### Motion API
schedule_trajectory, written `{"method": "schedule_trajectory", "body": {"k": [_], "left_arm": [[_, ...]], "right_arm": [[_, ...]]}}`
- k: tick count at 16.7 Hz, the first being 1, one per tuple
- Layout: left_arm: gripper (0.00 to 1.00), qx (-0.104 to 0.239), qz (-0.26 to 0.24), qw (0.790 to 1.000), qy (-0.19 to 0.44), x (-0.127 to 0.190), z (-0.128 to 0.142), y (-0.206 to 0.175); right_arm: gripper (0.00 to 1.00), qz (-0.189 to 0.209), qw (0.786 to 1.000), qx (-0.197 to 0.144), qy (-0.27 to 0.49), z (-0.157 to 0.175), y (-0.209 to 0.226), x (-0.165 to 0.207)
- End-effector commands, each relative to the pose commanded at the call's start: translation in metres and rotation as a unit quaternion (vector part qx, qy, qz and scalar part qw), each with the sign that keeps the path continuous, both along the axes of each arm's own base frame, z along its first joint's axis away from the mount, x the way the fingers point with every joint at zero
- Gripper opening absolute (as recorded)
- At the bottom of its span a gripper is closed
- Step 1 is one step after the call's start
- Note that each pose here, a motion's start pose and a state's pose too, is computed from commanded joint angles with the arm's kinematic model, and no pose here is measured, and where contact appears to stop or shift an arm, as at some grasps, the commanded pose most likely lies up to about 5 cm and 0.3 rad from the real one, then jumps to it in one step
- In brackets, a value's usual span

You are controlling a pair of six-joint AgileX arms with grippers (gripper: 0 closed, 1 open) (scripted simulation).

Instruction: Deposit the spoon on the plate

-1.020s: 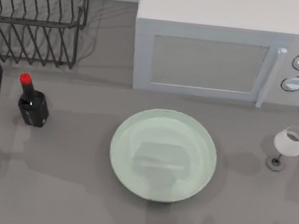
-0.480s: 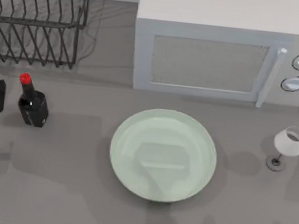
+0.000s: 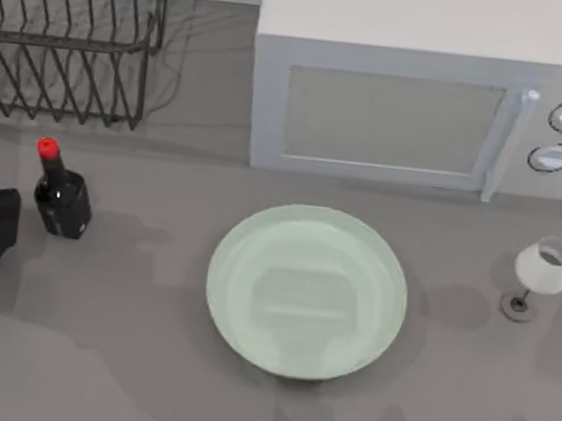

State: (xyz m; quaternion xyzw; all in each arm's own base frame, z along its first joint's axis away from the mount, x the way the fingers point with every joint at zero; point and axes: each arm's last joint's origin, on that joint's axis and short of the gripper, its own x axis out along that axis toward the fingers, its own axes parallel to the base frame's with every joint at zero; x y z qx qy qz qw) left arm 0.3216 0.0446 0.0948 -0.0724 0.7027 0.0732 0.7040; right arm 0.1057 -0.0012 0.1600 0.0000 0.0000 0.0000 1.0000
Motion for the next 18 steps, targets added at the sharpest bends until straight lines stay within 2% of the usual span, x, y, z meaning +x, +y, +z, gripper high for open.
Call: {"method": "schedule_trajectory", "body": {"k": [5,18], "left_arm": [[1.00,0.000,-0.001,1.000,-0.002,0.0040,-0.0027,-0.0007],[0.02,0.000,-0.001,1.000,-0.002,0.0040,-0.0027,-0.0007]], "right_arm": [[1.00,0.000,1.000,0.000,0.000,0.0000,0.0000,0.0000],[1.00,0.000,1.000,0.000,0.000,0.0000,0.0000,0.0000]]}}
